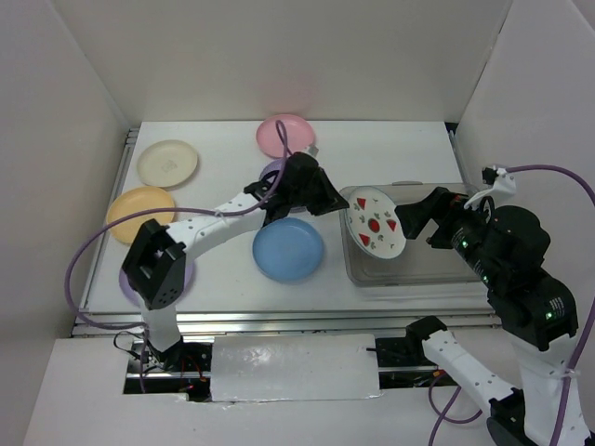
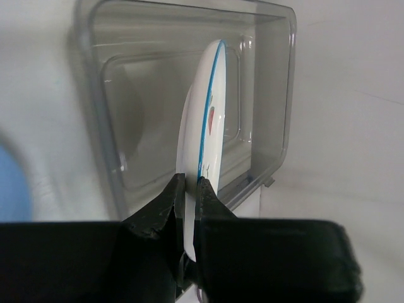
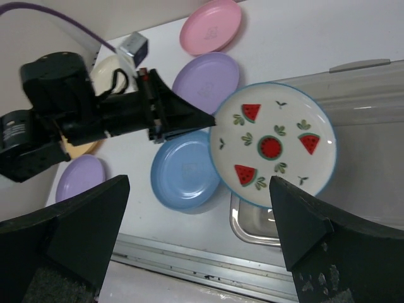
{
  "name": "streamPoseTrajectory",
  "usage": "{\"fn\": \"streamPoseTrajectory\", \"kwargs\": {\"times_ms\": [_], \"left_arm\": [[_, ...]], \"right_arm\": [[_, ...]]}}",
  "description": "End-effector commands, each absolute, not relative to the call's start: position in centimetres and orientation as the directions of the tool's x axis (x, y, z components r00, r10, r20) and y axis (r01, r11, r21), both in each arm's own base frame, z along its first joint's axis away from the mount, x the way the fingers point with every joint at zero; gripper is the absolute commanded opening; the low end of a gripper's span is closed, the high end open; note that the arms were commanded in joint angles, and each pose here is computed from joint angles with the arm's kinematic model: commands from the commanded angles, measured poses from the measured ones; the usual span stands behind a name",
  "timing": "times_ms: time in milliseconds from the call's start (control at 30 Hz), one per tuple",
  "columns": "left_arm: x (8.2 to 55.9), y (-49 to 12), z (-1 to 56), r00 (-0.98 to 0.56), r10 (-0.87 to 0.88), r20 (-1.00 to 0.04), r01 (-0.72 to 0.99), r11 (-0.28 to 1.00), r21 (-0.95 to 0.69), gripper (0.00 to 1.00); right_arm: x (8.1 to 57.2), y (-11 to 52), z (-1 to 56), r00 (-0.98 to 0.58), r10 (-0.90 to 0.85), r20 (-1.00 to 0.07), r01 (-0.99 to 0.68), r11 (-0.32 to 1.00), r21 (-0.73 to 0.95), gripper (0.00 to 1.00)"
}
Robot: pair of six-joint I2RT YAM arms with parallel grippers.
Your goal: Place the plates into the plastic bin on the countertop
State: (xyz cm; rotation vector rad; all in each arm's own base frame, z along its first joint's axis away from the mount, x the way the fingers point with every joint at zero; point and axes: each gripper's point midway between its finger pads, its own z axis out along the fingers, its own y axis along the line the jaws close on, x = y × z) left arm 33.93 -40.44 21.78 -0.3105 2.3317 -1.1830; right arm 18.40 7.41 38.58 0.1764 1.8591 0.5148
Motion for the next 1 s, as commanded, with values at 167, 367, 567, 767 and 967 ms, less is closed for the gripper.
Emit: {"fn": "streamPoseTrajectory", "kwargs": {"times_ms": [167,367,567,767,967], "left_arm": [[36.8,-48.6,25.0,-0.821,-0.408,-0.399,0.183,0.474,-0.861,0.0],[37.6,-51.1,22.7,-0.828,-0.384,-0.408,0.191,0.49,-0.85,0.0],[37.7,-52.5,18.2,-0.852,-0.355,-0.385,0.124,0.578,-0.807,0.0],[37.6,-52.0,16.4,-0.855,-0.353,-0.38,0.083,0.629,-0.773,0.04],[37.1,-51.1,17.3,-0.829,-0.37,-0.42,0.077,0.668,-0.74,0.54]], "right_arm": [[17.7,6.8,40.1,-0.308,0.371,-0.876,-0.135,0.895,0.426,1.0],[17.1,6.1,40.5,-0.282,0.381,-0.88,-0.123,0.896,0.427,1.0],[16.9,6.0,40.5,-0.28,0.385,-0.879,-0.116,0.896,0.429,1.0],[16.9,6.1,40.0,-0.286,0.384,-0.878,-0.123,0.894,0.431,1.0],[17.0,6.5,40.0,-0.291,0.381,-0.877,-0.139,0.891,0.433,1.0]]}}
